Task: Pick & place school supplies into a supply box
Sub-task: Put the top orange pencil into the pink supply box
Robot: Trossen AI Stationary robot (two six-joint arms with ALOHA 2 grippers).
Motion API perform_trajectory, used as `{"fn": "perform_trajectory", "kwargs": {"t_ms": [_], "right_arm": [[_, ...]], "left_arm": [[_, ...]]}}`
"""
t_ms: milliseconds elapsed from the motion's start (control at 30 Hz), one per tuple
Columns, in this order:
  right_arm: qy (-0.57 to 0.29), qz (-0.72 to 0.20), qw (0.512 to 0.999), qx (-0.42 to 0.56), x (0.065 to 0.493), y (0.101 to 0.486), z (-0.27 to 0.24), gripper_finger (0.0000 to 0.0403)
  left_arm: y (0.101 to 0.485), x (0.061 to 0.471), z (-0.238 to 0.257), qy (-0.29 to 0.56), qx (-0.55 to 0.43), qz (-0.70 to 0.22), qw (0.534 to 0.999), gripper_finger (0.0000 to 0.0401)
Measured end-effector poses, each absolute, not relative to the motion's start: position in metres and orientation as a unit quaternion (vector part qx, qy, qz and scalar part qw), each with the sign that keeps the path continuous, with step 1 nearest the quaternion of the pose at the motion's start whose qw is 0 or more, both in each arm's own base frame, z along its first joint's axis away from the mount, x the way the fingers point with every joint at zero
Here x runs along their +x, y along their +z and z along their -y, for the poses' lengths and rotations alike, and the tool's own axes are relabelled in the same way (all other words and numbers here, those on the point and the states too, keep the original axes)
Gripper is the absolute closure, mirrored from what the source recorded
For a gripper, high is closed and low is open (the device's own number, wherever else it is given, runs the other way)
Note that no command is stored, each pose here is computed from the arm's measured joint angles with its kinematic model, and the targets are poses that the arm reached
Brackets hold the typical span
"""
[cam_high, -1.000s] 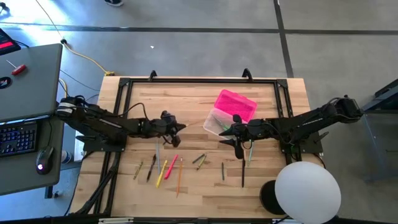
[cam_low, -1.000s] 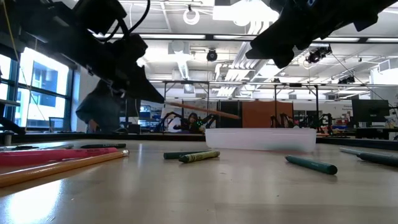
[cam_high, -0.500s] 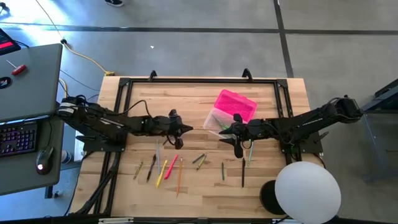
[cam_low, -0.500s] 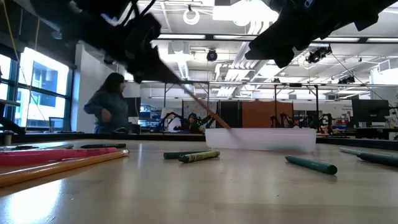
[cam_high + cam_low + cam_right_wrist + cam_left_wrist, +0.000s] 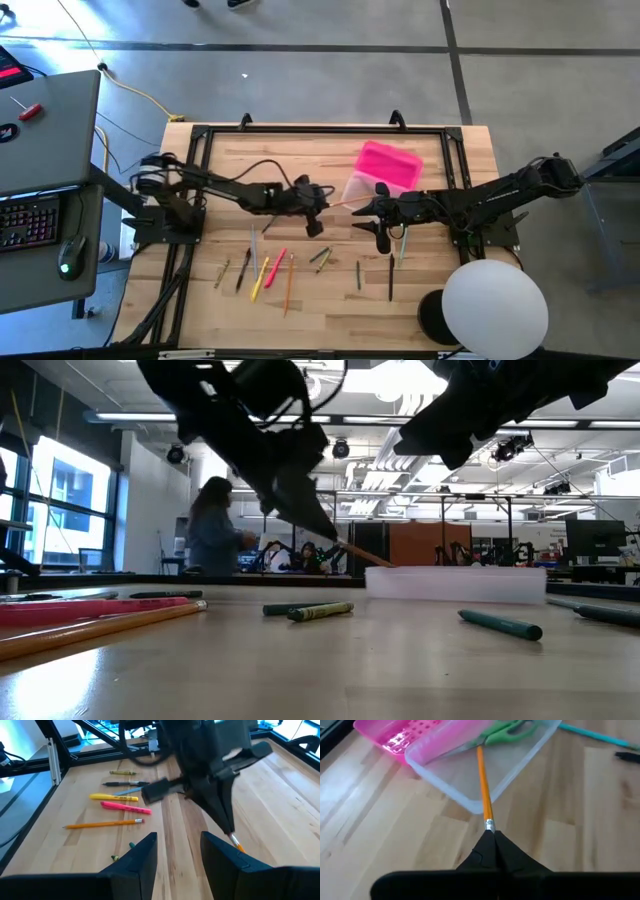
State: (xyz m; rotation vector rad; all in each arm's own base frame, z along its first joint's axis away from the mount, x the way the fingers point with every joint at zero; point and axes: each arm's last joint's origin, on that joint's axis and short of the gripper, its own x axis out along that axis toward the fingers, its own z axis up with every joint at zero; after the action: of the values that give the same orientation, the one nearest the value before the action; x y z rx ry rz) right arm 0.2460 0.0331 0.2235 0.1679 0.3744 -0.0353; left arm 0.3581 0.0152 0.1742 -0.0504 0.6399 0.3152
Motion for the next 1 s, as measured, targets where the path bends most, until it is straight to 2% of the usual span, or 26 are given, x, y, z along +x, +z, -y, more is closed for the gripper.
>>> {"fn": "perform_trajectory", "kwargs": {"t_ms": [133,233,433,500,733,833,1000], "right_arm": [[-0.019,-0.188,0.978,0.083,0.246,0.223,-0.033,0.0274],[-0.027,-0.199,0.977,0.076,0.245,0.221,-0.032,0.0274],[-0.154,-0.257,0.954,-0.005,0.238,0.209,-0.020,0.0274],[-0.171,-0.271,0.947,-0.025,0.237,0.207,-0.013,0.0274],[-0.112,-0.297,0.945,-0.084,0.253,0.191,0.009,0.0274],[-0.095,-0.306,0.943,-0.090,0.263,0.176,0.017,0.0274],[-0.141,-0.304,0.937,-0.100,0.277,0.159,0.028,0.0274]], "left_arm": [[0.177,0.369,-0.017,0.175,-0.013,-0.313,0.933,0.0362],[0.183,0.372,-0.017,0.179,-0.003,-0.322,0.930,0.0363],[0.203,0.383,-0.018,0.167,0.011,-0.307,0.937,0.0389],[0.208,0.386,-0.018,0.159,0.012,-0.301,0.940,0.0388],[0.221,0.392,-0.018,0.143,0.009,-0.288,0.947,0.0360],[0.221,0.392,-0.018,0.141,0.009,-0.289,0.947,0.0369],[0.219,0.390,-0.018,0.140,0.011,-0.300,0.944,0.0389]]}}
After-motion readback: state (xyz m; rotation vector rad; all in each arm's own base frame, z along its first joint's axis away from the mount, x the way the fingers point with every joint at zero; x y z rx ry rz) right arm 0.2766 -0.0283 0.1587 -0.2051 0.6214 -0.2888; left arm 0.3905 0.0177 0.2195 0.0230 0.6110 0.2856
